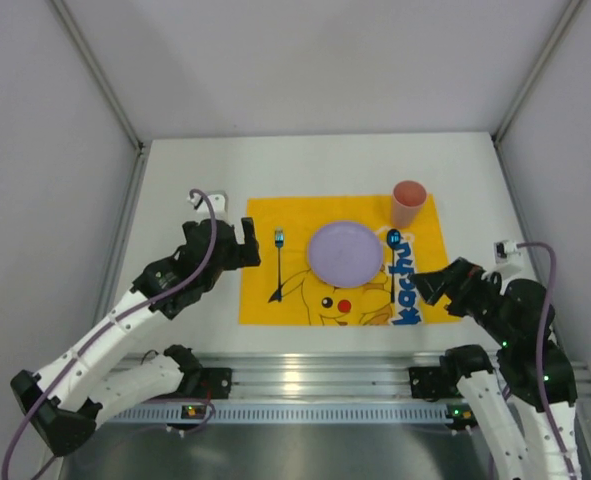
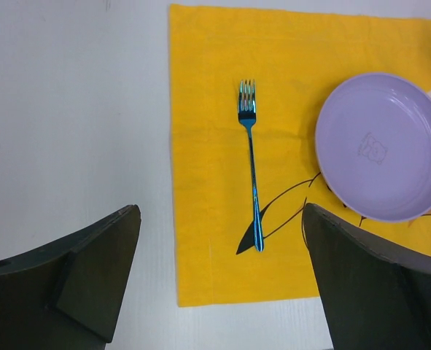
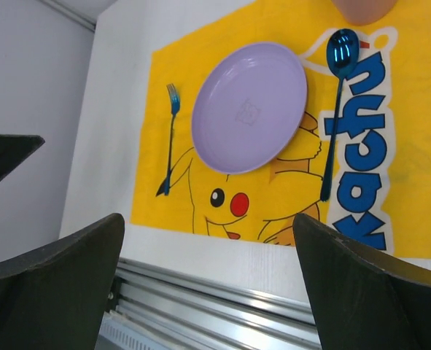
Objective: Set the dinner table for one person
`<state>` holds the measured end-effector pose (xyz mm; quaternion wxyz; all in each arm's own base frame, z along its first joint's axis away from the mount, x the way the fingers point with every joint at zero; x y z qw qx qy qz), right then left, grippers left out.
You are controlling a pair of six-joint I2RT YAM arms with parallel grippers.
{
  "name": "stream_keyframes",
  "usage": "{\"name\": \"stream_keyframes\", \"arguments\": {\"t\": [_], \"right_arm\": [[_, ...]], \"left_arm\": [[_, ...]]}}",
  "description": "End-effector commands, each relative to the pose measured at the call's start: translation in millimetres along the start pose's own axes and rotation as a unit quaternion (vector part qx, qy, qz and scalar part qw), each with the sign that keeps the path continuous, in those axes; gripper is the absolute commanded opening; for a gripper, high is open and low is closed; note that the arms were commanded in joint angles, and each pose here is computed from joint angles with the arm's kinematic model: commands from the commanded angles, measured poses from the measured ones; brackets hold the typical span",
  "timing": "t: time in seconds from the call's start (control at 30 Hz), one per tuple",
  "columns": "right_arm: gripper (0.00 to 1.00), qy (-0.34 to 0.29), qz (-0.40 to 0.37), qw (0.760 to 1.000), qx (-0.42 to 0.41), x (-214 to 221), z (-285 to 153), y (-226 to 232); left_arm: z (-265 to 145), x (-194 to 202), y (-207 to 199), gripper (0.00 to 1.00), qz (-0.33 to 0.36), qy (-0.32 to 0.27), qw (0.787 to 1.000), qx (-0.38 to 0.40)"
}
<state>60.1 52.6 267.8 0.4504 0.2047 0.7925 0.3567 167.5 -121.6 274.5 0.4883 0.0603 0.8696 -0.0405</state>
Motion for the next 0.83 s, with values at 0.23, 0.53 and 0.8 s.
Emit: {"name": "stream_keyframes", "arguments": {"t": [0.23, 0.53, 0.8], "right_arm": [[1.0, 0.053, 0.009, 0.999, 0.004, -6.1, 15.7, 8.5], [1.0, 0.063, -0.009, 0.998, -0.003, -8.9, 21.4, 10.2], [1.0, 0.072, -0.034, 0.997, -0.025, -13.2, 22.4, 16.7]], "left_arm": [[-2.1, 3.9, 3.0, 0.98, -0.05, -0.067, 0.996, 0.017], [-5.2, 11.9, 11.3, 0.98, -0.048, -0.077, 0.996, -0.003], [5.4, 11.7, 16.6, 0.99, -0.016, -0.098, 0.994, -0.045]]}}
Point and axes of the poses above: each gripper's point midway between its finger pads, its own z axis out along the fingers, its own y axis along the line the jaws close on, x = y × z, the point moved 10 cm from there along -z, back along the fingers, and after that the axes turned 11 degrees about z, right-handed, at the moved point
